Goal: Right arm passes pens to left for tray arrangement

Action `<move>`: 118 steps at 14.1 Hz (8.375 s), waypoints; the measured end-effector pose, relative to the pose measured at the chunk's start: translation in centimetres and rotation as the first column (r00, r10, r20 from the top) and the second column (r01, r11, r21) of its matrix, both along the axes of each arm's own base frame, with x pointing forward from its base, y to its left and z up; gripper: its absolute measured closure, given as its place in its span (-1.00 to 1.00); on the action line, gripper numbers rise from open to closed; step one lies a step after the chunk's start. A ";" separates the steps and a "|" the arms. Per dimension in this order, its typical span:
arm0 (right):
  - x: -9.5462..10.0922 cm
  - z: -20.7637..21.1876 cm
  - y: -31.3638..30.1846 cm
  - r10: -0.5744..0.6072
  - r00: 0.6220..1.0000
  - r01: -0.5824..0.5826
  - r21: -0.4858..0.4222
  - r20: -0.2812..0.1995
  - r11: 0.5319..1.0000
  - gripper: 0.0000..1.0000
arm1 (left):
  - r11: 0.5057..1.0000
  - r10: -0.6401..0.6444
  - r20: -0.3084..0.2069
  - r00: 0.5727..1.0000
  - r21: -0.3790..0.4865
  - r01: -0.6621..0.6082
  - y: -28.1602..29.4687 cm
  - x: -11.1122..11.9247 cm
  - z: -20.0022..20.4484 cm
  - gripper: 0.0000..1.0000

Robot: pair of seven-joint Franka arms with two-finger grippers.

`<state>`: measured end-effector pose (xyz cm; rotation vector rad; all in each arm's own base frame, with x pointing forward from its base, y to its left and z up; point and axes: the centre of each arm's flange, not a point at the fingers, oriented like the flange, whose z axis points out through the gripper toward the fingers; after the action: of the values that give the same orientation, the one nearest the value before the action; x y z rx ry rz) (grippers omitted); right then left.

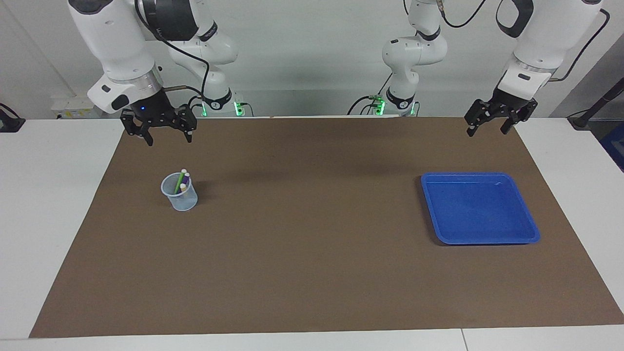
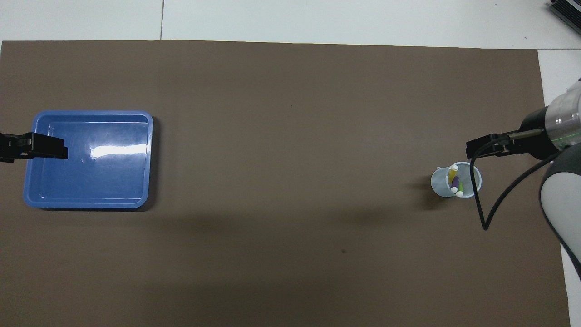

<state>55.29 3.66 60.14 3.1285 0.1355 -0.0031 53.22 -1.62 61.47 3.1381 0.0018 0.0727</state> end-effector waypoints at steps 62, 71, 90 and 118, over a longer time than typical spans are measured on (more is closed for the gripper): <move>2.1 -4.2 4.5 0.172 0.983 -0.177 0.092 0.057 0.980 0.66 | 0.549 0.689 -0.227 0.689 -0.458 -0.700 -17.4 -6.1 -8.4 -1.00; 1.7 -5.0 15.9 -0.414 0.910 0.371 0.405 0.021 0.836 0.66 | 0.083 0.803 -0.479 0.355 -0.500 -0.862 -23.0 -8.8 -10.3 -1.00; -2.0 -6.8 26.7 -0.717 0.660 0.690 0.559 -0.225 0.460 0.66 | -0.202 0.784 -0.601 0.154 -0.482 -0.853 -29.6 -9.8 -13.7 -0.08; -1.7 -6.7 26.0 -0.727 0.650 0.694 0.564 -0.223 0.447 0.66 | -0.275 0.767 -0.629 0.125 -0.498 -0.822 -30.5 -8.3 -13.4 0.63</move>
<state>53.63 29.66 53.45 3.4606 -1.5144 0.1449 44.89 -32.13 48.08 1.4971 1.6722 -0.0411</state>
